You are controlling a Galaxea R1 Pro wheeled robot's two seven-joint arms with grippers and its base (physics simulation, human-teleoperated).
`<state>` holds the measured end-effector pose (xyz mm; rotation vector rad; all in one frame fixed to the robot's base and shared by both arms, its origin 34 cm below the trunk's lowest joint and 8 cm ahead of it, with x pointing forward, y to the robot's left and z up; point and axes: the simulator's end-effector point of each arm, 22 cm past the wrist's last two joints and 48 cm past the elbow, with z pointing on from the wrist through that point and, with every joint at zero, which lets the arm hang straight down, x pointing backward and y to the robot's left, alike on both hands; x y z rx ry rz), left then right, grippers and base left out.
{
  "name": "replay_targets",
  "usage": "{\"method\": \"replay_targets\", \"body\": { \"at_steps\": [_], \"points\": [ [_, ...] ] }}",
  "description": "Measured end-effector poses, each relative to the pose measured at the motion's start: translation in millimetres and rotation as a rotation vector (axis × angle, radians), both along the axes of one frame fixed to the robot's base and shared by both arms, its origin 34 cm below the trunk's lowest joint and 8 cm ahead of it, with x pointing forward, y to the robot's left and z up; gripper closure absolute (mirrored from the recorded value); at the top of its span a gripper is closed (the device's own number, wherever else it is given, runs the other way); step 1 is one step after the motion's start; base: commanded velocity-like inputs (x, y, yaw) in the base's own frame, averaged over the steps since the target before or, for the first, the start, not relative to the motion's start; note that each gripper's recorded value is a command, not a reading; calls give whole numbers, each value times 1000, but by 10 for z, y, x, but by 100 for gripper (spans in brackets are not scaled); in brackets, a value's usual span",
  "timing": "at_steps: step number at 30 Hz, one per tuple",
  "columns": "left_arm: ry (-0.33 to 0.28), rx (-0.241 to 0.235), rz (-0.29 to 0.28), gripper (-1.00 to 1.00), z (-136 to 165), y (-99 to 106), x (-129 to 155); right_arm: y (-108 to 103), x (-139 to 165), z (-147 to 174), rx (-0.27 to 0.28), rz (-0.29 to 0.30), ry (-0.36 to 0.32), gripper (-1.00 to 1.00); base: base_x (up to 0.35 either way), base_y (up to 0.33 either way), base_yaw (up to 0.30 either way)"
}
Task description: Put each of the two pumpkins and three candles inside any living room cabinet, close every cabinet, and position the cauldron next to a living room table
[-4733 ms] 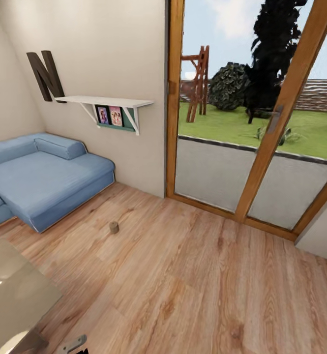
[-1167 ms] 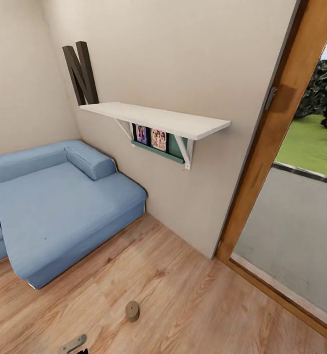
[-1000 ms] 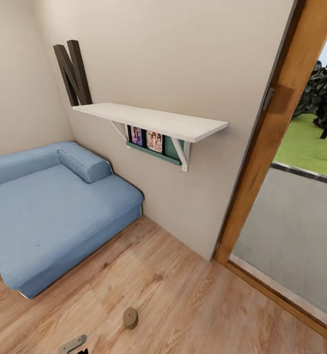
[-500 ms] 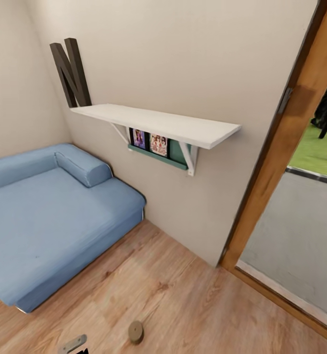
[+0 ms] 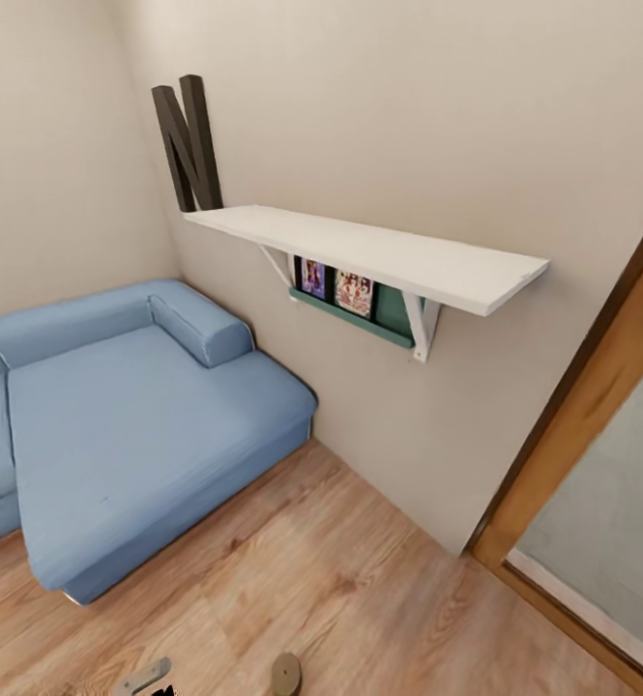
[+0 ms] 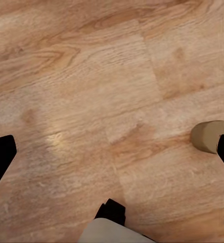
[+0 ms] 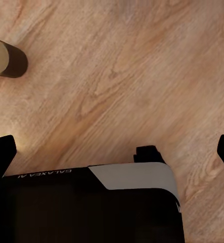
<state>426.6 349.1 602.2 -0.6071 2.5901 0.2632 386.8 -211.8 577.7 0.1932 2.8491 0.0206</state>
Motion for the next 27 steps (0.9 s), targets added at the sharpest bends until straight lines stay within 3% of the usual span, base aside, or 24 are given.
{"method": "replay_targets", "body": {
  "at_steps": [23,27],
  "points": [
    [0,0,1,-100,-1,0,0,5,2,-1,1,1,0,-100,20,0,287],
    [0,-1,1,-100,-2,0,0,-41,0,0,-20,-5,2,-100,0,0,287]
  ]
}}
